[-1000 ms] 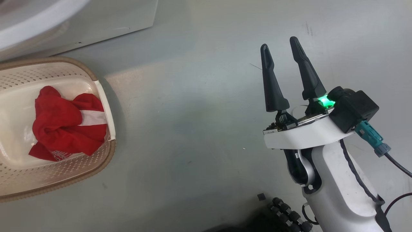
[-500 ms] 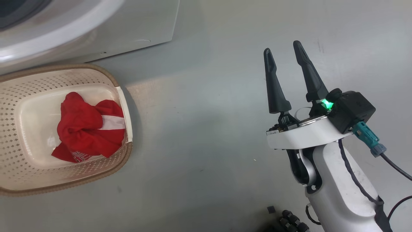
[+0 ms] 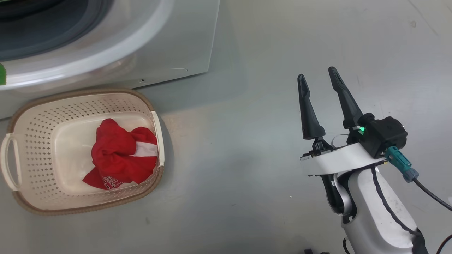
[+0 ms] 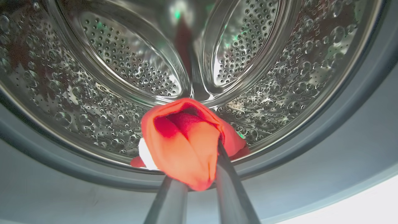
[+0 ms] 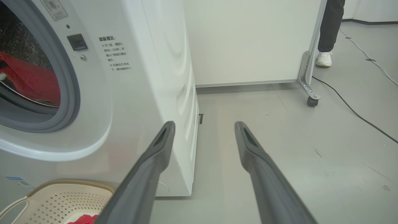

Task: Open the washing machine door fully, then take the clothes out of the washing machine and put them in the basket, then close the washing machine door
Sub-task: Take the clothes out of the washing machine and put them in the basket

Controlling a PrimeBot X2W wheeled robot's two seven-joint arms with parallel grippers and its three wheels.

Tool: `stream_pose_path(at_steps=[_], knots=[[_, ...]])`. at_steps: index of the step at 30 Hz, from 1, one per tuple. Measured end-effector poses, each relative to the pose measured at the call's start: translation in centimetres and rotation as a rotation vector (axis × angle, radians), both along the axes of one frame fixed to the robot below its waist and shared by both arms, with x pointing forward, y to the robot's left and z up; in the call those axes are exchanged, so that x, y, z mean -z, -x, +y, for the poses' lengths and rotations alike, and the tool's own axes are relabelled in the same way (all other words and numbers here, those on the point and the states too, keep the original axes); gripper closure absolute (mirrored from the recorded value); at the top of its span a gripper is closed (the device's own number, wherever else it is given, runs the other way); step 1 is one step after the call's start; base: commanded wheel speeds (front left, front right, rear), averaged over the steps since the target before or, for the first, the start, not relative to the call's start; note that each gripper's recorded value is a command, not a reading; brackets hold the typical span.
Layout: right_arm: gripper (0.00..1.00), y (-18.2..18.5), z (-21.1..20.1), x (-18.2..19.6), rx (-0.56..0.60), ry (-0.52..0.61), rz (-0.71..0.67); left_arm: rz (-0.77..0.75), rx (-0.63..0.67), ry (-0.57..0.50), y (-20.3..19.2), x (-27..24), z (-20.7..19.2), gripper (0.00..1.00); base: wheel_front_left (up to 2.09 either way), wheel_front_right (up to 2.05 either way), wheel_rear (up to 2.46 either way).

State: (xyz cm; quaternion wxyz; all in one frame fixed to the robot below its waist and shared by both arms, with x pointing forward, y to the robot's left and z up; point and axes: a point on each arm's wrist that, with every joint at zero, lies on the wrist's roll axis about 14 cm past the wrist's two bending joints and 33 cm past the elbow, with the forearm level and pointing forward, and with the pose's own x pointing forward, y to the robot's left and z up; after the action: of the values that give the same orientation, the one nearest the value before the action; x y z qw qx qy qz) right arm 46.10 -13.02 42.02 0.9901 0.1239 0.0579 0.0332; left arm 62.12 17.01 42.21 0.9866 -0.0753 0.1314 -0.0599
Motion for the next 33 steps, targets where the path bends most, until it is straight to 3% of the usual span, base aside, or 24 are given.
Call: stream_pose_path(at_steps=[33], knots=[[0.00, 5.3, 0.1, -6.1, 0.001, 0.035, -0.119, -0.422, -0.118, 0.137, 13.4, -12.6, 0.1, 1.00, 0.00, 0.00, 0.00]])
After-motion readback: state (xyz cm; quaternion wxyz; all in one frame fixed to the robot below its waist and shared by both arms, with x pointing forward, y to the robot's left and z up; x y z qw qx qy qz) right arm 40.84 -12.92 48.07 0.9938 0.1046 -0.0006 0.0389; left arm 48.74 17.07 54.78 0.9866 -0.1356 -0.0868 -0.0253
